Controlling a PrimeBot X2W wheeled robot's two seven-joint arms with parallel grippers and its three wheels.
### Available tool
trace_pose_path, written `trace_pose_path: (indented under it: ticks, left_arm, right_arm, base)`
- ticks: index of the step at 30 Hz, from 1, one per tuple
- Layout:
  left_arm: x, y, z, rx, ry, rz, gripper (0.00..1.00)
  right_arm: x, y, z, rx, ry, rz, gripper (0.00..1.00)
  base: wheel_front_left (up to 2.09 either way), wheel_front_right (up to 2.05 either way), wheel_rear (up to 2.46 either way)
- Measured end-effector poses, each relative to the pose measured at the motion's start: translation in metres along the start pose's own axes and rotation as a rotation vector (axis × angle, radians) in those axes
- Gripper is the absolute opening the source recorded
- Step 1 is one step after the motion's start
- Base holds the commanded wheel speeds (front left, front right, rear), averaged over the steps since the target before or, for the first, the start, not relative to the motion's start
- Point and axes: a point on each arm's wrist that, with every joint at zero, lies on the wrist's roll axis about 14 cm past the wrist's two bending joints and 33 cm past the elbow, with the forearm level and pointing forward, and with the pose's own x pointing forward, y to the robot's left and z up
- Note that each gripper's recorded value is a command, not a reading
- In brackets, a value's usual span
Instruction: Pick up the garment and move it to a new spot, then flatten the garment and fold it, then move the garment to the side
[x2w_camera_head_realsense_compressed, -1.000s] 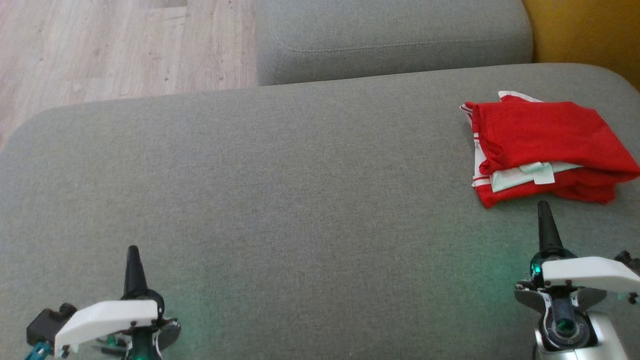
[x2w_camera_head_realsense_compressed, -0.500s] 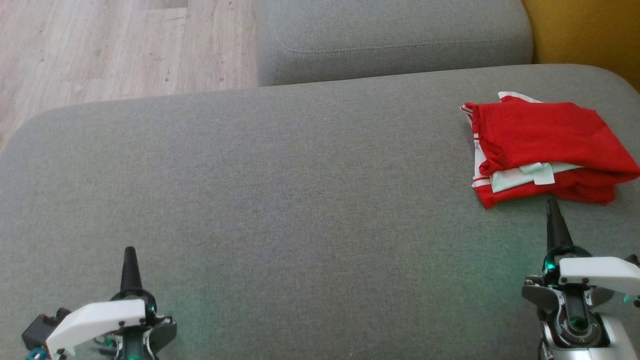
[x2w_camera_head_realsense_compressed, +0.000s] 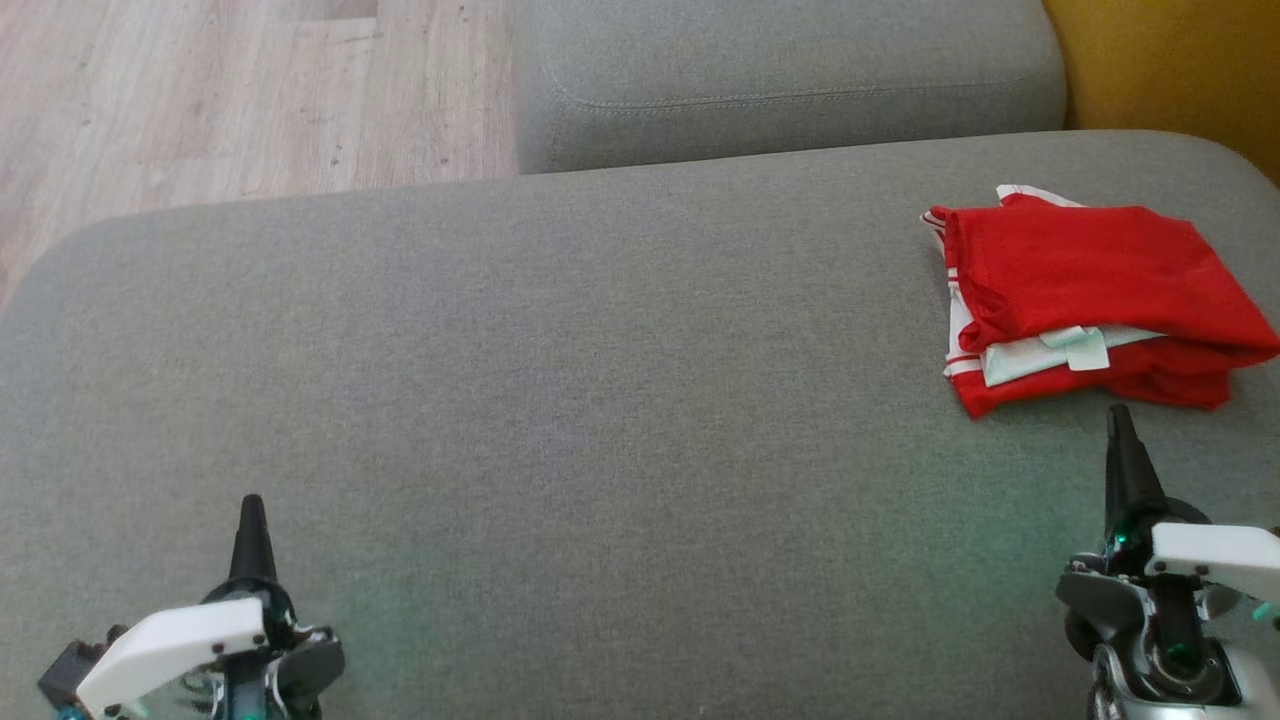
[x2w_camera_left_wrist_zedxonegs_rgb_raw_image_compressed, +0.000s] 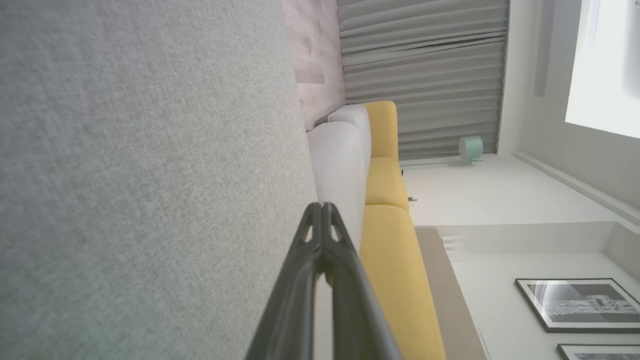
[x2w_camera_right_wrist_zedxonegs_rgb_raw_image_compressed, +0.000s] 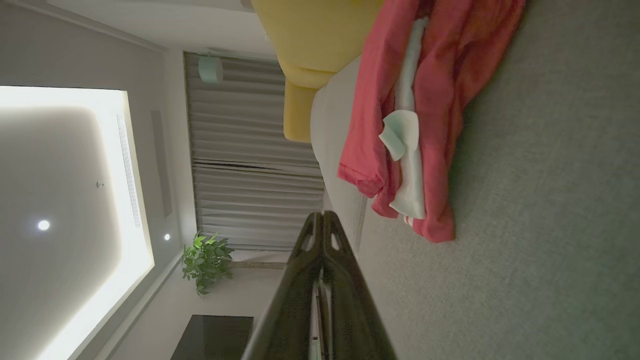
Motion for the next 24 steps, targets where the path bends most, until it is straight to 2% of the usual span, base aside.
trace_pose_path:
  ticks: [11, 24]
  left_arm:
    - [-0.0003, -0.0045, 0.0028, -0.1, 0.001, -0.024, 0.0]
    - [-0.0004, -0.0045, 0.0037, -0.101, -0.002, -0.024, 0.0]
  right_arm:
    - [0.0002, 0.0072, 0.0046, 0.111, -0.003, 0.029, 0.0]
    - [0.0001, 0.0072, 0.005, 0.113, -0.004, 0.029, 0.0]
  base:
    - [0.0, 0.0, 0.0]
    - [0.0, 0.0, 0.0]
